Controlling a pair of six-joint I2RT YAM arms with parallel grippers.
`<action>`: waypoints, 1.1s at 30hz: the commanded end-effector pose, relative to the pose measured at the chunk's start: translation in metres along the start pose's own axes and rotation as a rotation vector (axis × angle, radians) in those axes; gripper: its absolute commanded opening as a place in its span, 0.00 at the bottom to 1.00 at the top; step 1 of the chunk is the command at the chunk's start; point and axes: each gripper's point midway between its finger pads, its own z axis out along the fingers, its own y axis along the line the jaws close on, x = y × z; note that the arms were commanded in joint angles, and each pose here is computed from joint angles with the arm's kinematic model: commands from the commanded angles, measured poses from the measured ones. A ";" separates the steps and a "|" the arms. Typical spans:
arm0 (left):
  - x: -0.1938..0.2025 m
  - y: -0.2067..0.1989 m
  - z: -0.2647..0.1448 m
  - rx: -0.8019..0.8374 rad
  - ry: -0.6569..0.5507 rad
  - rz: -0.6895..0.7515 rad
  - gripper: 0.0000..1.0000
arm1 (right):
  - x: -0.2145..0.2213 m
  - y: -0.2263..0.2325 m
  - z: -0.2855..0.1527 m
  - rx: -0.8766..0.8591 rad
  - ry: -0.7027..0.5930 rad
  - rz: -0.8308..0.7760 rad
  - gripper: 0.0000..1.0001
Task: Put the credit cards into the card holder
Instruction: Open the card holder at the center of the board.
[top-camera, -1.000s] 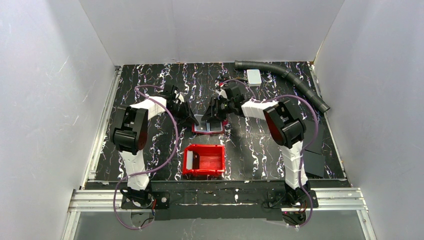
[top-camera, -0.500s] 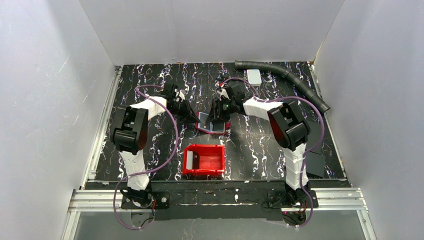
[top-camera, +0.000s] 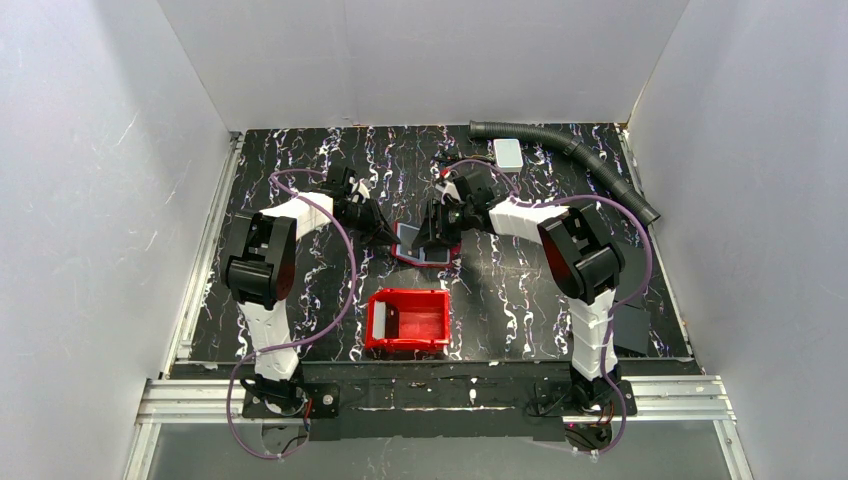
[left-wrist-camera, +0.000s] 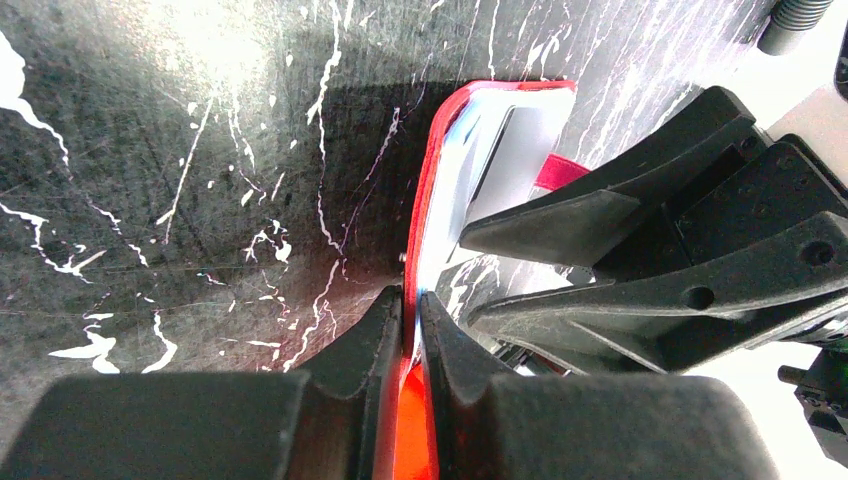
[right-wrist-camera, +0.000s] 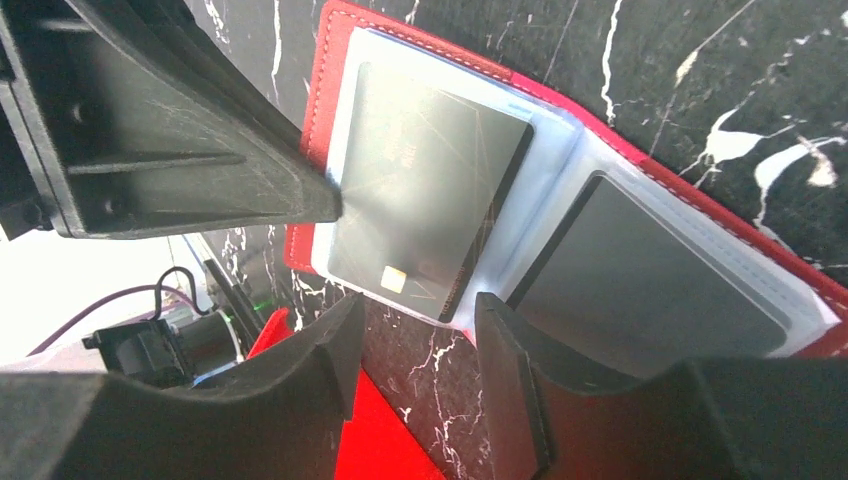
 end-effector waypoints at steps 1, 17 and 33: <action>-0.005 -0.015 -0.010 0.032 -0.014 0.027 0.08 | -0.009 0.026 -0.003 -0.082 -0.033 -0.035 0.53; -0.006 -0.013 -0.009 0.020 -0.011 0.033 0.07 | 0.003 0.023 0.004 -0.075 -0.009 -0.026 0.52; -0.007 -0.008 -0.011 0.003 -0.010 0.033 0.09 | 0.018 -0.002 0.017 -0.034 0.013 0.020 0.52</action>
